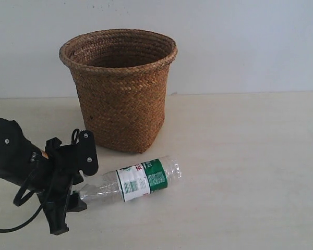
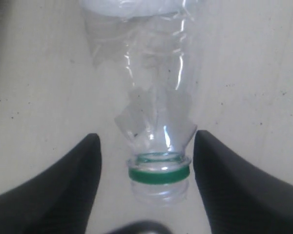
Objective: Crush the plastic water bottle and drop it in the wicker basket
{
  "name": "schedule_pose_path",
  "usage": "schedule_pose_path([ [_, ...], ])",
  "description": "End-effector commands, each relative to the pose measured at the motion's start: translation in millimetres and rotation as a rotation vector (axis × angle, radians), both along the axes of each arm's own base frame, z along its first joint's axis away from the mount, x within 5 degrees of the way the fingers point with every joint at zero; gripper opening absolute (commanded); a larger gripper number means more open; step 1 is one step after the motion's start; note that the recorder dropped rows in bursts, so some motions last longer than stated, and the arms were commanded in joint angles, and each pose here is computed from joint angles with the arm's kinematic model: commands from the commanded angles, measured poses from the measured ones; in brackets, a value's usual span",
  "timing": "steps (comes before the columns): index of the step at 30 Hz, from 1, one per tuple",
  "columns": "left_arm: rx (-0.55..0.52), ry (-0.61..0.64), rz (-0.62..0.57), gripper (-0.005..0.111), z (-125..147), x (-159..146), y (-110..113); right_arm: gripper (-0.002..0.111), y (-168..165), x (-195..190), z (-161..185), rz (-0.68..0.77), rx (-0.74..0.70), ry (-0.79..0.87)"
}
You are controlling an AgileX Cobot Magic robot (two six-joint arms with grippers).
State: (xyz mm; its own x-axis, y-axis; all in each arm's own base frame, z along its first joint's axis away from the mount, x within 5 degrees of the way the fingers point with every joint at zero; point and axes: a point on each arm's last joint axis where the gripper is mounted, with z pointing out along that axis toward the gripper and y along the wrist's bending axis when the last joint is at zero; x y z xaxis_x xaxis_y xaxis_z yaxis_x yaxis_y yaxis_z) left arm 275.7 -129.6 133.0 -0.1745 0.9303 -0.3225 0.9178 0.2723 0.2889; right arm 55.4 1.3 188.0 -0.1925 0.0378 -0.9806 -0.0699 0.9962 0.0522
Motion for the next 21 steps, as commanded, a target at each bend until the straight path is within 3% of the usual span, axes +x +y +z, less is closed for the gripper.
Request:
schedule_pose_path([
  [1, -0.003, -0.007, -0.004, 0.053, 1, 1, -2, 0.000, 0, 0, 1, -0.001, 0.002, -0.011],
  [16, 0.013, 0.031, -0.004, 0.053, -11, 1, -2, 0.000, 0, 0, 1, -0.001, 0.002, -0.011],
  [21, 0.014, 0.023, -0.001, 0.043, -13, 2, -2, 0.000, 0, 0, 1, -0.001, 0.002, -0.011],
])
